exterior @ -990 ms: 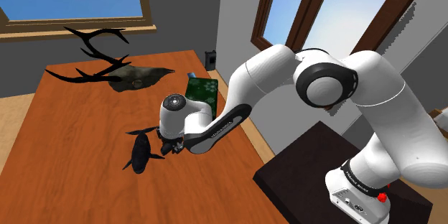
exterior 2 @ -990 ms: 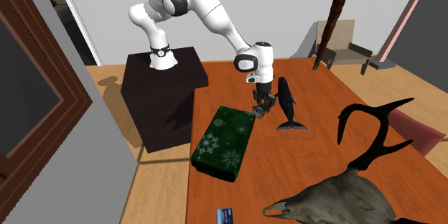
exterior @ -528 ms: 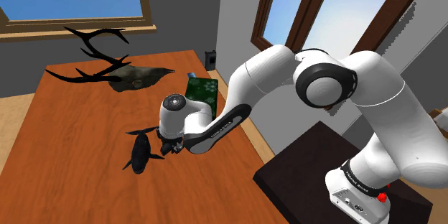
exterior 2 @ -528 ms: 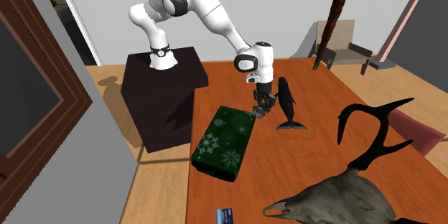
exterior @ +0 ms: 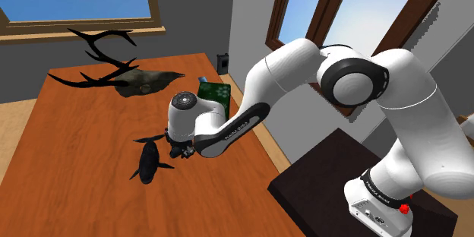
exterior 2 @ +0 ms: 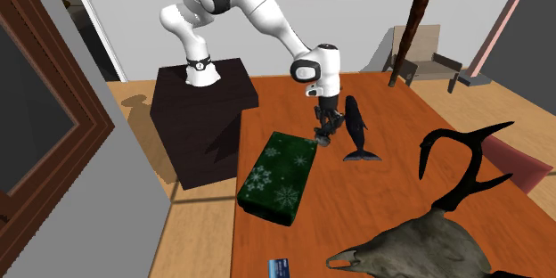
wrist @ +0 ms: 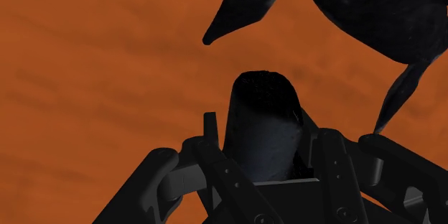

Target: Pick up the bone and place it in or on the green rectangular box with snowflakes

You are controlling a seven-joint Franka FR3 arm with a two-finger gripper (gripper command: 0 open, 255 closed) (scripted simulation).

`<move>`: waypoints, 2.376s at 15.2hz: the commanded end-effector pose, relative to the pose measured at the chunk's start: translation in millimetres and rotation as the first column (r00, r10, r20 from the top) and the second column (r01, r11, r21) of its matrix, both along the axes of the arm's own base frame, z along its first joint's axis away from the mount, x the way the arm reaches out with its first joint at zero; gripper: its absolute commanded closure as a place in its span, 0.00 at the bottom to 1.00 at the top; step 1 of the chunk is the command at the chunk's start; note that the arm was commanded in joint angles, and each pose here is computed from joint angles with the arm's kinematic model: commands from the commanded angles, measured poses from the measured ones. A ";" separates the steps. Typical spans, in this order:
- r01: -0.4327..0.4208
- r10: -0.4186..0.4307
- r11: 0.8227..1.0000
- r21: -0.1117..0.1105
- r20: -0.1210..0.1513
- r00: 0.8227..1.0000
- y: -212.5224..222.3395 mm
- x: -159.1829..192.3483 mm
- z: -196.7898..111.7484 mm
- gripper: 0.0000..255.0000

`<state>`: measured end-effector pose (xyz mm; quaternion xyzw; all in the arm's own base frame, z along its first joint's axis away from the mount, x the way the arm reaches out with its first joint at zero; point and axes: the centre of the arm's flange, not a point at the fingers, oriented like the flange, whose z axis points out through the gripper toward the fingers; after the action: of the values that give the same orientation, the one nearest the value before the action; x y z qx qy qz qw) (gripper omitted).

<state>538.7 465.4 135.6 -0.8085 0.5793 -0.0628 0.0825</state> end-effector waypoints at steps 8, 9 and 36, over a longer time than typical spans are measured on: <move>0.000 0.000 1.000 0.000 0.000 1.000 0.2 0.3 47.9 1.00; 0.000 0.000 1.000 0.000 0.000 1.000 0.2 0.3 53.2 1.00; 0.000 0.000 1.000 0.000 0.000 1.000 -133.8 84.7 129.6 1.00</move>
<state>616.0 343.1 265.8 -0.8081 0.5798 -0.0629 0.0823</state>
